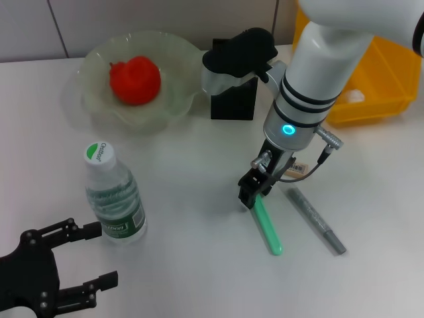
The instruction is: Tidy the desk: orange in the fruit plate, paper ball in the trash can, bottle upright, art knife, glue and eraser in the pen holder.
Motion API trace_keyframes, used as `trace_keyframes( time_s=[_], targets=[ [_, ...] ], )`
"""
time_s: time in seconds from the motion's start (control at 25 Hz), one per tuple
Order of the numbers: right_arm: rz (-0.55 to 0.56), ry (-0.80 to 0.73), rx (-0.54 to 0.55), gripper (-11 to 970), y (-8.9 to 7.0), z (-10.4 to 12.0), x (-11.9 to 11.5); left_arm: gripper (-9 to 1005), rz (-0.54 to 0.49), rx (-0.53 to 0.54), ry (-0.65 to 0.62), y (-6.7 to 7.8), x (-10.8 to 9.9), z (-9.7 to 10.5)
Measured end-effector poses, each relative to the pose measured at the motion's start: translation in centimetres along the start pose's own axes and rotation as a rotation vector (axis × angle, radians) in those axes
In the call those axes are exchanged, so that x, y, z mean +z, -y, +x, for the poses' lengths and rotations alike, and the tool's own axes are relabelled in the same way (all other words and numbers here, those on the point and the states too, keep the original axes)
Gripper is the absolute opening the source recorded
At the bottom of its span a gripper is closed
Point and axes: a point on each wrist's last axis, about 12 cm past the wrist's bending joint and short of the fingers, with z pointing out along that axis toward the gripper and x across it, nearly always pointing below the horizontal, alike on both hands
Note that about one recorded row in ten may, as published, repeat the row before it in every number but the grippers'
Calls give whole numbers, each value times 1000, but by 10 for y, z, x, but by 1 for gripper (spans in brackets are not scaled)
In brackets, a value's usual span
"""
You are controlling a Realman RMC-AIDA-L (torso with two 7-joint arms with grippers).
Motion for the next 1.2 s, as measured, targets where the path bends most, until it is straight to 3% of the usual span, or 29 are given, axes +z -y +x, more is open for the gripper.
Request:
trace_keyframes(
  time_s=[0.64,0.76,1.2],
  targets=[
    [8,-7,-2,393,1,0,0,784,8,5,5,-3,4,-2],
    [14,-12,-8,237,1,1,1,784,9,6,7,-3,5,-2],
    [19,-25,-19,165,0,3,2,784,12,0,11,-4,6,-3]
  ],
)
